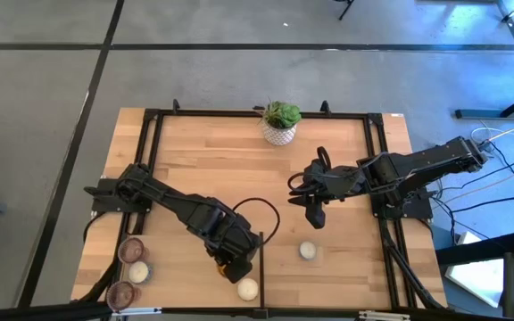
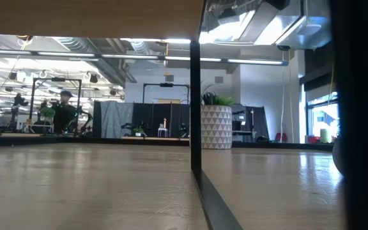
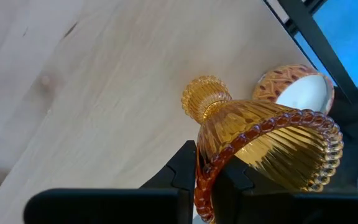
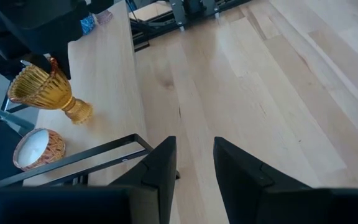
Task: Pick & Place candle stick holders
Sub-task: Put the yellow glass on the shelf
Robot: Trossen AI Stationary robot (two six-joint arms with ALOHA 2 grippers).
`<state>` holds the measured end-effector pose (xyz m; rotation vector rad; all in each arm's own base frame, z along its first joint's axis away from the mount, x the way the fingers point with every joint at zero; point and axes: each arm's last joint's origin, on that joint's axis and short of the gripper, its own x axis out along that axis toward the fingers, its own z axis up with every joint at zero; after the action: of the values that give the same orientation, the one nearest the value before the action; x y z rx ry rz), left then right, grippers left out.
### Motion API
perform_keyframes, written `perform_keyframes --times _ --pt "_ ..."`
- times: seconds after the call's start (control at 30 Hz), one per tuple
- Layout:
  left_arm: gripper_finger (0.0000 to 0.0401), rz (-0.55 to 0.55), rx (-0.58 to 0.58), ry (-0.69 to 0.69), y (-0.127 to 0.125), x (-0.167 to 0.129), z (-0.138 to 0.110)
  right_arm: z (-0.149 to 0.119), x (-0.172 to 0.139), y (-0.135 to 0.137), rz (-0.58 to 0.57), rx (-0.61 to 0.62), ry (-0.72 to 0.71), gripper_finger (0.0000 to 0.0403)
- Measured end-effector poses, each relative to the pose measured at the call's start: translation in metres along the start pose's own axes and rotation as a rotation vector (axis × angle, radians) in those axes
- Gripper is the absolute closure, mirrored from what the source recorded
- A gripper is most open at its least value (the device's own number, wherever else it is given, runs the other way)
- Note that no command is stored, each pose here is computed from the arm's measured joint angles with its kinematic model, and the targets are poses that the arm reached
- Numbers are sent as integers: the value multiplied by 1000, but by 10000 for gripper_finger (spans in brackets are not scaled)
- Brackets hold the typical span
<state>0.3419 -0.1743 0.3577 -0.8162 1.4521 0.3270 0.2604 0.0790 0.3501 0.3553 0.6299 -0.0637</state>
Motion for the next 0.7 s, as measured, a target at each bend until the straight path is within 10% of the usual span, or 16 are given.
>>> perform_keyframes --times 0.7 --pt "352 -11 6 12 -1 0 0 -1 0 0 -4 -7 7 293"
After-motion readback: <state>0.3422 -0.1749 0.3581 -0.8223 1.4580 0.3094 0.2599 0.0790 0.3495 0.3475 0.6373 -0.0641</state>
